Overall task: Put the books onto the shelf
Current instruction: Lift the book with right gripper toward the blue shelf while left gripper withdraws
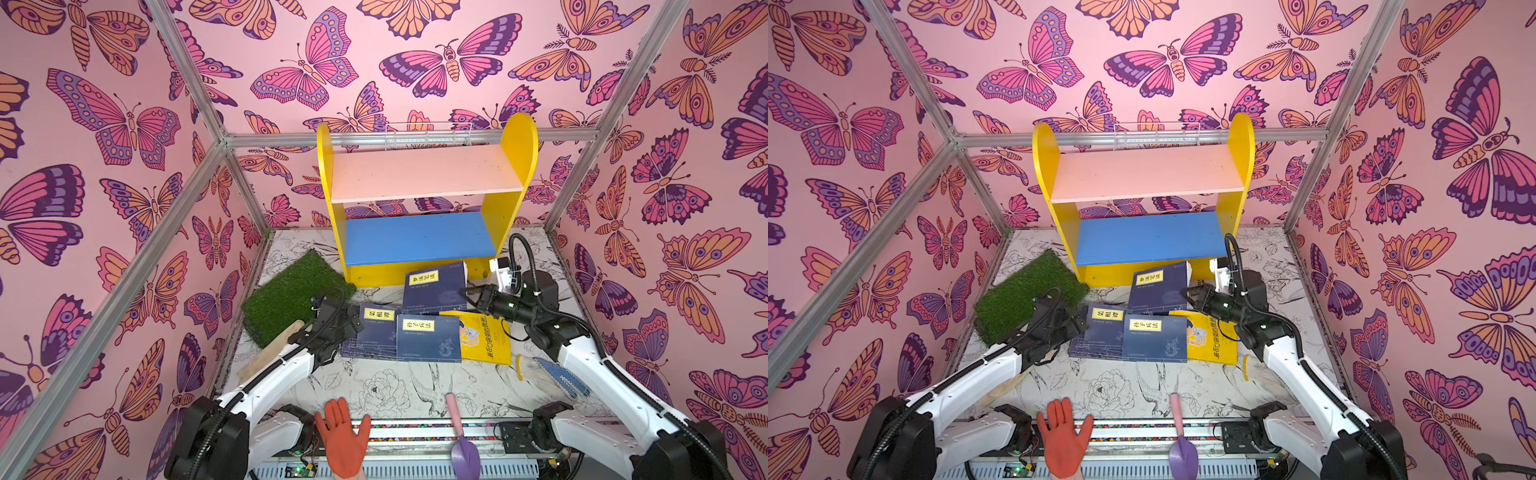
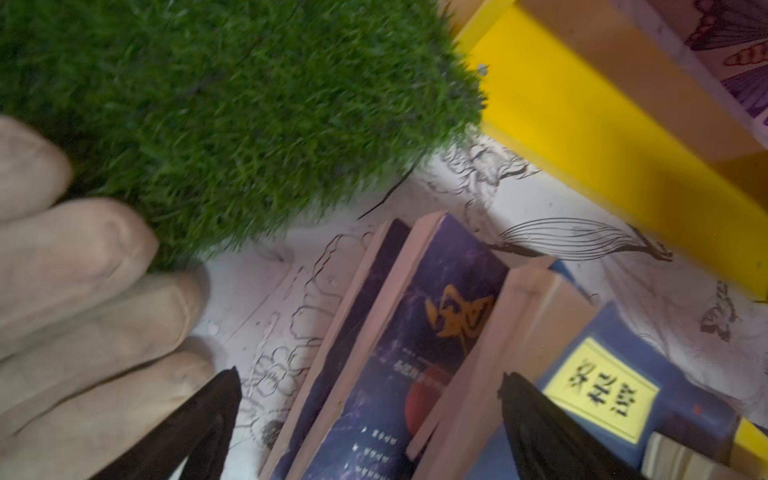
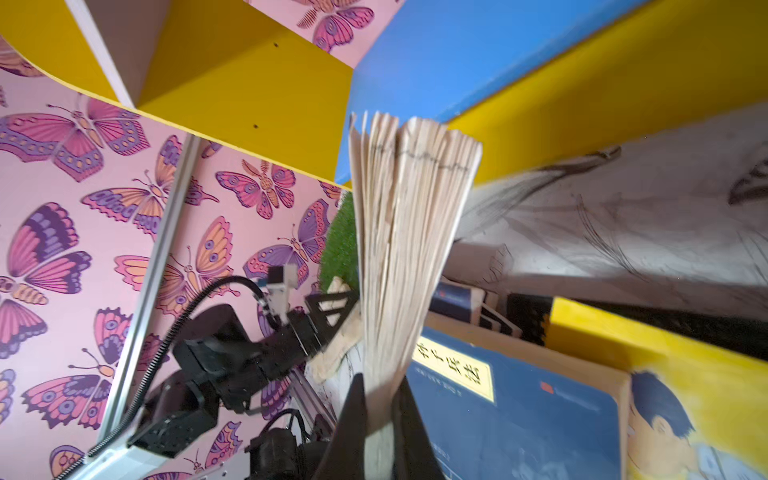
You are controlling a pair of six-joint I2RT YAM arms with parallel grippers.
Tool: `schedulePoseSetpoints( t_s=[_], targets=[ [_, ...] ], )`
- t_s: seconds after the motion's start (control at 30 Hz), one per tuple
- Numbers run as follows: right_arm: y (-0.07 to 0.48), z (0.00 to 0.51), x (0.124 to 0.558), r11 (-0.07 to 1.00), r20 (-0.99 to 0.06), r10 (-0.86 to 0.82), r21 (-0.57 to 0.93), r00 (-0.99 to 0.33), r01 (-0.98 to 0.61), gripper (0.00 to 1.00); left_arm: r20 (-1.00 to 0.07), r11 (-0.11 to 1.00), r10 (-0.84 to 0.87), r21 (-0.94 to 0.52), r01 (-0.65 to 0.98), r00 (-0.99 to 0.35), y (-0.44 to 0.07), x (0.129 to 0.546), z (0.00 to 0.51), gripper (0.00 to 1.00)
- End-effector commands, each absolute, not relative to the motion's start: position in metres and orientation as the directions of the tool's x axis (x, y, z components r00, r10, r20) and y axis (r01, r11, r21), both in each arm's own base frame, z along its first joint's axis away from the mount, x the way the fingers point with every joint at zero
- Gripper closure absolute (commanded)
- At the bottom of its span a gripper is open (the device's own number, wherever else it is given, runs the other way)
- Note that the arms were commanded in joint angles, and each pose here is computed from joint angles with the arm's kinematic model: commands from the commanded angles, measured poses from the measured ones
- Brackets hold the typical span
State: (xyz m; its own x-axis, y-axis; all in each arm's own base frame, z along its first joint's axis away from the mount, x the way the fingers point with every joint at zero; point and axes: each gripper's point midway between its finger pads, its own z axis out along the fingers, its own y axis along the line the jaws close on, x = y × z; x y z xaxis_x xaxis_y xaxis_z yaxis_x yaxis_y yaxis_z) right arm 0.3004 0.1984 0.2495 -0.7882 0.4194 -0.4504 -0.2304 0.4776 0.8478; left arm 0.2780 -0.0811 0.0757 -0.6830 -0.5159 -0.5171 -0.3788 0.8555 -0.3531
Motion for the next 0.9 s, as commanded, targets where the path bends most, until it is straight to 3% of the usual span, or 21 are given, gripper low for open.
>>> schedulePoseSetpoints(
  t_s=[0.0,0.27,0.47,0.87],
  targets=[
    [0.212,0.312,0.327,0.396,-0.54,0.485,0.837,-0.688,-0.378,1.0,-0.505,0.832,-0.555,-0.318,-0.455,-0.661,-0.064,0.26,0.064,0.0],
    [0.269,0.326,0.407,0.37,-0.572,0.506,0.82,-0.646,-0.437,1.0,-0.586,0.851,-0.519,-0.287,-0.44,-0.623,-0.047,0.254,0.072,0.0],
    [0.305,0.308,0.457,0.35,-0.543,0.503,0.839,-0.672,-0.415,1.0,-0.555,0.829,-0.555,-0.309,-0.465,-0.62,-0.046,0.244,0.067,0.0],
    [0.361,0.237,0.483,0.342,-0.378,0.348,0.903,-0.858,-0.259,1.0,-0.502,0.812,-0.582,-0.316,-0.491,-0.64,-0.05,0.237,0.058,0.0]
  ],
)
